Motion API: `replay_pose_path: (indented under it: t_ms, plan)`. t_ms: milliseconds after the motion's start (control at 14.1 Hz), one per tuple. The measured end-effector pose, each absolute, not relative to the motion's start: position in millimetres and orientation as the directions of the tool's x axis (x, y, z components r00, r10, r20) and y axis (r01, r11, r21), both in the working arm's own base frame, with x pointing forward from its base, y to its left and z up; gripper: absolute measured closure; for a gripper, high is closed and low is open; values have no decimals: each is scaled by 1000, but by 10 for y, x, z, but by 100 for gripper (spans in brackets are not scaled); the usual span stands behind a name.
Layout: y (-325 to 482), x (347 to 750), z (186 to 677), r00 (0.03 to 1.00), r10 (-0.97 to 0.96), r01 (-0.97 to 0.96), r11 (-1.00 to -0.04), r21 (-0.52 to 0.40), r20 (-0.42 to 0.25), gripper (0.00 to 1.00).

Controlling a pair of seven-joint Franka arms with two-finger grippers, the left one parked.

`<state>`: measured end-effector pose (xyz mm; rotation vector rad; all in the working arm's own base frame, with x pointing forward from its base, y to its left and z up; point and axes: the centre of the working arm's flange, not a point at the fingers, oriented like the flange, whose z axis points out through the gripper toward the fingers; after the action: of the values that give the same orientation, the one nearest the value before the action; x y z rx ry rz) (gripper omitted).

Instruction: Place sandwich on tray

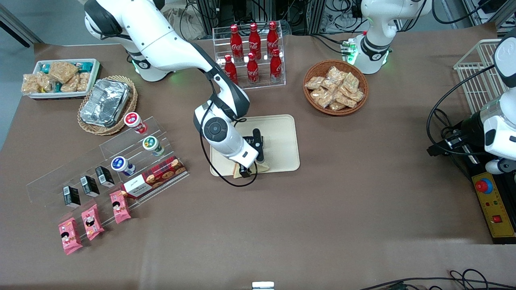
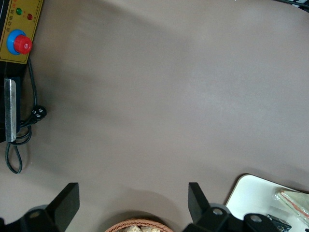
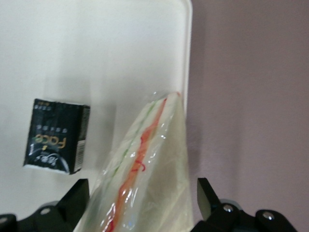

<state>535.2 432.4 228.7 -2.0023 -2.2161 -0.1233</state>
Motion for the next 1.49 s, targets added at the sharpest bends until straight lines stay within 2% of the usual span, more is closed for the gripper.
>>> replay_pose_path:
  t_ms: [355, 710, 995, 1208, 1492]
  plan:
    - [4108, 5328, 2252, -50, 993, 982, 68, -177, 109, 1]
    - [4103, 5221, 2597, 146, 989, 957, -131, -260, 38, 1]
    - [4030, 5166, 2950, 256, 967, 917, -246, -315, -10, 1]
    - [3688, 5270, 3362, 376, 924, 860, -374, -348, -64, 1]
    - [2788, 5583, 3951, 487, 868, 800, -488, -350, -96, 1]
